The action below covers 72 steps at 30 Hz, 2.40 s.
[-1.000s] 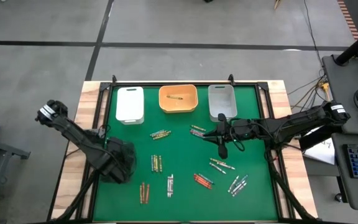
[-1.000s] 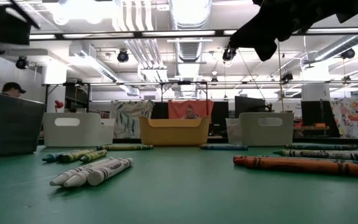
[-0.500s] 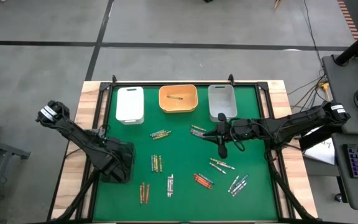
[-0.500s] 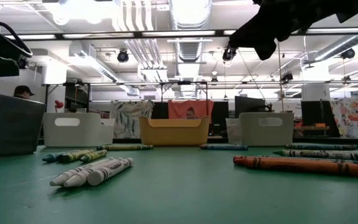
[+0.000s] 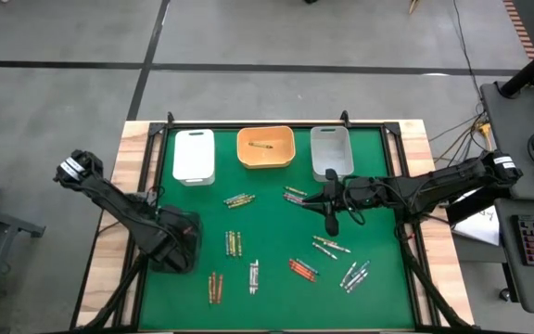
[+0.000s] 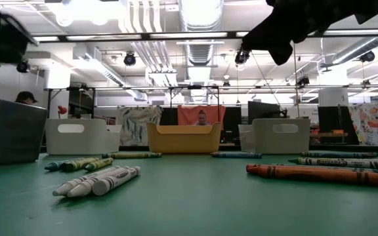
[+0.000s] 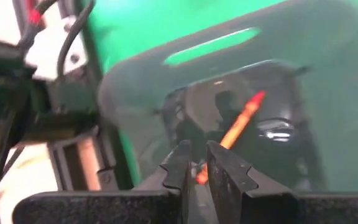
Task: Sort crayons
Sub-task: Put the white crayon into the gray bin
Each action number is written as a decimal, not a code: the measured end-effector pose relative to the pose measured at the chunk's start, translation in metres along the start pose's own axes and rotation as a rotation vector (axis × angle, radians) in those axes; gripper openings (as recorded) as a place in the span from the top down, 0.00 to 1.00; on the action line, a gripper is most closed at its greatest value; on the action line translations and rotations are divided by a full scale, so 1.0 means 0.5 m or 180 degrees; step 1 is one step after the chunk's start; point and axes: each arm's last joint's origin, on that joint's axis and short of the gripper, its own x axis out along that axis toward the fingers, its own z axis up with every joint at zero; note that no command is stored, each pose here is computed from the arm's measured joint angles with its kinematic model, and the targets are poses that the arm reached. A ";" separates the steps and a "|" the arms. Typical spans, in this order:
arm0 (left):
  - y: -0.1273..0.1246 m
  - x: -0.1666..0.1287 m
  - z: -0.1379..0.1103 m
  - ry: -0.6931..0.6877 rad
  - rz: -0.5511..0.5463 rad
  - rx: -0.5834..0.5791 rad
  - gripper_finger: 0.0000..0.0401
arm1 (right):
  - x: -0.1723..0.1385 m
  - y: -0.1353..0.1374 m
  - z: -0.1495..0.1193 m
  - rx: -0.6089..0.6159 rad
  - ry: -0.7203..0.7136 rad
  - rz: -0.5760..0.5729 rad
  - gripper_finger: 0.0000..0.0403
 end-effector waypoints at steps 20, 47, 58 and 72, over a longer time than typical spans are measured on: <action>-0.004 -0.232 0.124 -0.2488 -0.1105 0.1685 1.00 | 0.019 0.004 0.049 0.0926 0.0926 -0.0448 0.85; -0.019 -0.036 0.316 -0.2891 -0.2493 0.1856 1.00 | 0.095 -0.006 -0.021 0.0639 0.3860 -0.0764 0.85; -0.019 -0.045 0.324 -0.2958 -0.2536 0.1722 1.00 | 0.064 0.022 -0.113 0.0963 0.4429 -0.0776 0.85; -0.020 -0.047 0.325 -0.2896 -0.2597 0.1587 1.00 | 0.048 0.086 -0.142 0.0860 0.4425 -0.0826 0.82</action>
